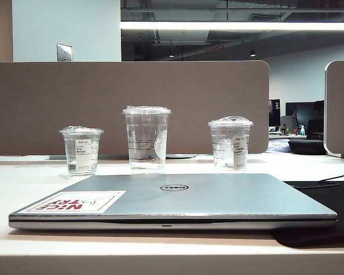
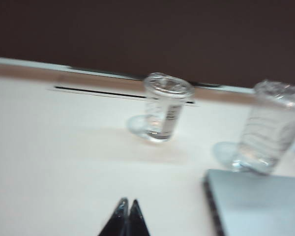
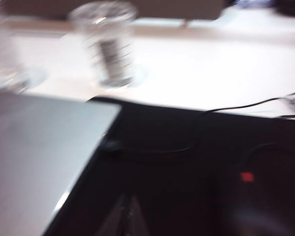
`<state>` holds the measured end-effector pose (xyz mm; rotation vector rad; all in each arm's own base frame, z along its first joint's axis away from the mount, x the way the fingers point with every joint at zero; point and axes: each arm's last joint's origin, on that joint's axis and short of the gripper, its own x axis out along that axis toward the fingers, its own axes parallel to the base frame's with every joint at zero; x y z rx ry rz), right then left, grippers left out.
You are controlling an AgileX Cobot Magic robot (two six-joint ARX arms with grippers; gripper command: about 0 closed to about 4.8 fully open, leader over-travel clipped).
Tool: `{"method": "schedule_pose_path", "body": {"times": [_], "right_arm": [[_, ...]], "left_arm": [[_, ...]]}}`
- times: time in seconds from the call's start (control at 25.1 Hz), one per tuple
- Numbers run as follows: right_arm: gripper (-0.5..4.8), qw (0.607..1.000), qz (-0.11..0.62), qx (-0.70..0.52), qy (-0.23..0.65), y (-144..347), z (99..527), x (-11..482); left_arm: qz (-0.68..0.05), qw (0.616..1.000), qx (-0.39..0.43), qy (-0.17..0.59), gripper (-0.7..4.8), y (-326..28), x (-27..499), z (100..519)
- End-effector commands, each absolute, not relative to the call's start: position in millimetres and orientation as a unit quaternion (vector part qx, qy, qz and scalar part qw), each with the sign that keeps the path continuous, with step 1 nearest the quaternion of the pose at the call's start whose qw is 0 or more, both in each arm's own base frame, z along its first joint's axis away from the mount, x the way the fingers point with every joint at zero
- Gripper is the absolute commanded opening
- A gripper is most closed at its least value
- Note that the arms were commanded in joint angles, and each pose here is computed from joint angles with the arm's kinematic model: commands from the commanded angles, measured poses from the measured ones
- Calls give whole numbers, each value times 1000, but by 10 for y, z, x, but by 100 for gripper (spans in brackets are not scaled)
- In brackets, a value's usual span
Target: Pick up the coffee cup on the middle and place it on the left side of the laptop.
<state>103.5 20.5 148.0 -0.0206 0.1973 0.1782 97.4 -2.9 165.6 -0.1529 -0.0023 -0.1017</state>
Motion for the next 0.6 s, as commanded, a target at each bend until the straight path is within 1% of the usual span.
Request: {"method": "schedule_pose_path", "body": {"times": [0.04, 0.12, 0.28, 0.6], "right_arm": [[-5, 988, 113, -13, 106, 260, 1458, 1039], [-5, 984, 131, -18, 121, 303, 1431, 1040], [-5, 977, 158, -24, 138, 365, 1398, 1035], [-5, 971, 188, -30, 142, 428, 1389, 1015]], "left_arm": [[-145, 983, -114, -24, -2, -80, 959, 1734], [-189, 975, -108, -35, -2, -105, 948, 1765], [-205, 973, -103, -36, -2, -114, 962, 1775], [-268, 958, -94, -48, -2, -197, 1072, 1844]]}}
